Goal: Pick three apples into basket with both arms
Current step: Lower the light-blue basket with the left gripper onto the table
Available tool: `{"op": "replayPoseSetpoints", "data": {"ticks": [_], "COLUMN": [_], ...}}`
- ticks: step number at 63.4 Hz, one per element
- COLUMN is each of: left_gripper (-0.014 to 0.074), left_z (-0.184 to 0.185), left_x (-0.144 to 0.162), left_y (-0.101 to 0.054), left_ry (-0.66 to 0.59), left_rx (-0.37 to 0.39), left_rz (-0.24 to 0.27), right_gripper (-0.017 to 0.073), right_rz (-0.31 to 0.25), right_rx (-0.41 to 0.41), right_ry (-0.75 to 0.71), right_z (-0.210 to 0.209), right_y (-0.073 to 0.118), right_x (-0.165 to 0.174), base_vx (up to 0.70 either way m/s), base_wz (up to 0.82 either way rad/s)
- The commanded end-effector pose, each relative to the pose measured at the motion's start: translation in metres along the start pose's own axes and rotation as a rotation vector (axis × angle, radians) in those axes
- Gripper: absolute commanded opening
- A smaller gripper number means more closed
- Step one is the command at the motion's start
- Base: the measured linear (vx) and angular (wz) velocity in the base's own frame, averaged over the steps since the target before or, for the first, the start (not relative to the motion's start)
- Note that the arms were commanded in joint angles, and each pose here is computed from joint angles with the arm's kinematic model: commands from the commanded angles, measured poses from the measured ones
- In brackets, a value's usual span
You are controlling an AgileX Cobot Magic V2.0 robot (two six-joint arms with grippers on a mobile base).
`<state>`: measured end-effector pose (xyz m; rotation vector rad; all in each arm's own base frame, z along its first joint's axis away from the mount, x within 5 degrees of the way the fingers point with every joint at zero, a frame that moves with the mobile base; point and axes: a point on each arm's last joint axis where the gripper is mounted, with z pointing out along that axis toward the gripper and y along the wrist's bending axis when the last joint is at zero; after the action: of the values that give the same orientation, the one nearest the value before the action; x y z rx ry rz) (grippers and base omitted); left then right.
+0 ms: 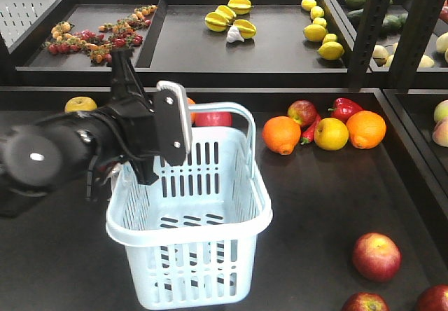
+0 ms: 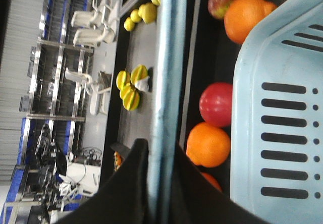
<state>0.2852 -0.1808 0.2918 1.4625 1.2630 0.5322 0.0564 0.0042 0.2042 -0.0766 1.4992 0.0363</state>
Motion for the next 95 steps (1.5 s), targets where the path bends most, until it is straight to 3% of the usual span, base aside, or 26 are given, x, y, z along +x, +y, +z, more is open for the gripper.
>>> {"op": "replayPoseSetpoints", "data": {"ticks": [1, 7, 18, 28, 31, 37, 47, 68, 82, 88, 95], "left_gripper": [-0.0006, -0.0006, -0.0006, -0.0006, -0.0006, -0.0006, -0.0006, -0.0006, -0.0004, -0.0003, 0.0001], "left_z": [0.001, 0.011, 0.023, 0.026, 0.028, 0.034, 0.045, 0.059, 0.067, 0.070, 0.071], "left_x": [0.001, 0.003, 0.003, -0.007, -0.010, -0.016, -0.018, -0.009, -0.004, -0.001, 0.003], "left_y": [0.019, 0.011, 0.007, 0.009, 0.008, 0.002, -0.013, -0.024, -0.036, -0.041, -0.041], "left_ry": [0.040, 0.053, 0.035, -0.092, -0.136, -0.218, -0.266, -0.252, -0.215, -0.189, -0.148], "left_rx": [-0.135, -0.122, -0.170, -0.245, -0.246, -0.233, -0.188, -0.195, -0.154, -0.106, -0.101], "left_rz": [0.026, 0.043, -0.005, -0.072, -0.111, -0.131, -0.069, -0.069, 0.052, 0.042, -0.033], "right_gripper": [-0.0009, -0.0009, -0.0009, -0.0009, -0.0009, -0.0009, -0.0009, -0.0009, -0.0009, -0.0009, -0.0009], "right_rz": [-0.015, -0.015, -0.015, -0.015, -0.015, -0.015, -0.015, -0.015, -0.015, -0.015, -0.015], "right_rx": [0.002, 0.002, 0.002, 0.002, 0.002, 0.002, 0.002, 0.002, 0.002, 0.002, 0.002], "right_ry": [-0.054, -0.054, -0.054, -0.054, -0.054, -0.054, -0.054, -0.054, -0.054, -0.054, -0.054], "right_z": [0.000, 0.000, 0.000, 0.000, 0.000, 0.000, 0.000, 0.000, 0.000, 0.000, 0.000], "right_y": [0.000, 0.000, 0.000, 0.000, 0.000, 0.000, 0.000, 0.000, 0.000, 0.000, 0.000], "right_x": [-0.002, -0.002, -0.002, -0.002, -0.002, -0.002, -0.002, -0.002, -0.002, -0.002, -0.002], "base_vx": [0.00, 0.00, 0.00, 0.00, 0.00, 0.00, 0.00, 0.00, 0.00, 0.00, 0.00], "base_wz": [0.00, 0.00, 0.00, 0.00, 0.00, 0.00, 0.00, 0.00, 0.00, 0.00, 0.00]}}
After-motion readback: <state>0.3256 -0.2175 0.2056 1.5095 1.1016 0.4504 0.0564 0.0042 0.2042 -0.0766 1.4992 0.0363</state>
